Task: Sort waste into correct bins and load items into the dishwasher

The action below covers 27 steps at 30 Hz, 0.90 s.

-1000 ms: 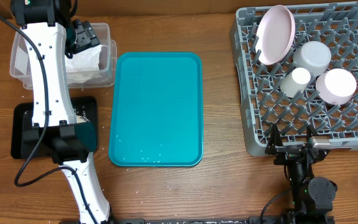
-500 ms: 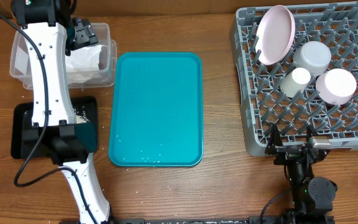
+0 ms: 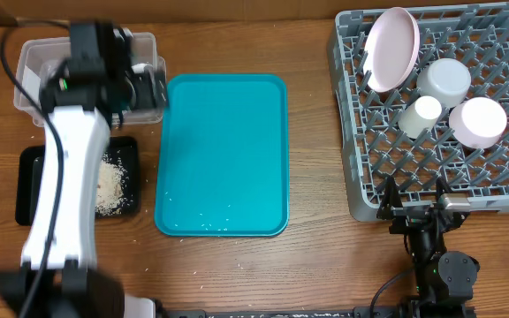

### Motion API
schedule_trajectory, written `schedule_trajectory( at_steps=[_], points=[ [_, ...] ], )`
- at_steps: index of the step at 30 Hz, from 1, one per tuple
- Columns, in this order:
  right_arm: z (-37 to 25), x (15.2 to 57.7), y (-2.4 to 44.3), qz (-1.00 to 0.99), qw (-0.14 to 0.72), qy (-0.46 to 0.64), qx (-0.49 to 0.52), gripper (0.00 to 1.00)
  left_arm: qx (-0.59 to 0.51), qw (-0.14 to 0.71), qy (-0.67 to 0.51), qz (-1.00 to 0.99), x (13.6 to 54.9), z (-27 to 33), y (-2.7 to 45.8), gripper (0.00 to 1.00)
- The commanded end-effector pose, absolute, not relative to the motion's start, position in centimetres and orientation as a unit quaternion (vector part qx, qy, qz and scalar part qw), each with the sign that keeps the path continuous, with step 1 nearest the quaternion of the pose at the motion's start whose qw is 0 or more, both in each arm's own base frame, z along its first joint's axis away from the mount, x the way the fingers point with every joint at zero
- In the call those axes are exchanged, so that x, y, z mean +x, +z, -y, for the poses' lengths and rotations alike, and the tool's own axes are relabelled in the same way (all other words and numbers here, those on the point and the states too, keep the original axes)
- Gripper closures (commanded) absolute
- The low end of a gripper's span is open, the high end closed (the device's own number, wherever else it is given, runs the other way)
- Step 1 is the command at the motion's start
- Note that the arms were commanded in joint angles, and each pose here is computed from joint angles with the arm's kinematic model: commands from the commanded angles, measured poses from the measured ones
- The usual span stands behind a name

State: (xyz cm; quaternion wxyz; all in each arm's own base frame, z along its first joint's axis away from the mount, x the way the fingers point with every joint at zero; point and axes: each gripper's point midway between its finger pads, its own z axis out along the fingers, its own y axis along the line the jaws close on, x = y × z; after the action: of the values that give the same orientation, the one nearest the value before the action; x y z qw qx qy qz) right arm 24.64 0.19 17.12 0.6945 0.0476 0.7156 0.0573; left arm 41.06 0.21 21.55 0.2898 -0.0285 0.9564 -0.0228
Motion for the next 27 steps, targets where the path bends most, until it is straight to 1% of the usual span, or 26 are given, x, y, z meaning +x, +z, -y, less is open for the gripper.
schedule_trajectory(
  at_steps=[1, 8, 10, 15, 20, 27],
  points=[
    [-0.2, 24.6, 17.0, -0.714, 0.696, 0.056, 0.046, 0.00, 0.037, 0.290, -0.042, -0.955, 37.1, 1.8, 20.1, 0.00],
    [-0.2, 24.6, 17.0, -0.714, 0.696, 0.056, 0.046, 0.00, 0.036, 0.289, -0.039, -0.956, 30.6, 1.7, 17.5, 0.00],
    [-0.2, 24.6, 17.0, -0.714, 0.696, 0.056, 0.046, 0.00, 0.036, 0.296, -0.038, -0.954, 29.3, 1.6, 17.1, 0.00],
    [-0.2, 24.6, 17.0, -0.714, 0.696, 0.056, 0.046, 0.00, 0.038, 0.345, -0.037, -0.937, 28.4, 1.6, 15.6, 0.00],
    [-0.2, 24.6, 17.0, -0.714, 0.696, 0.056, 0.046, 0.00, 0.048, 0.404, -0.053, -0.912, 28.1, 2.3, 12.9, 0.00],
    [-0.2, 24.6, 17.0, -0.714, 0.696, 0.056, 0.046, 0.00, 0.035, 0.460, -0.071, -0.884, 26.0, 2.7, 10.4, 0.00]
  ],
)
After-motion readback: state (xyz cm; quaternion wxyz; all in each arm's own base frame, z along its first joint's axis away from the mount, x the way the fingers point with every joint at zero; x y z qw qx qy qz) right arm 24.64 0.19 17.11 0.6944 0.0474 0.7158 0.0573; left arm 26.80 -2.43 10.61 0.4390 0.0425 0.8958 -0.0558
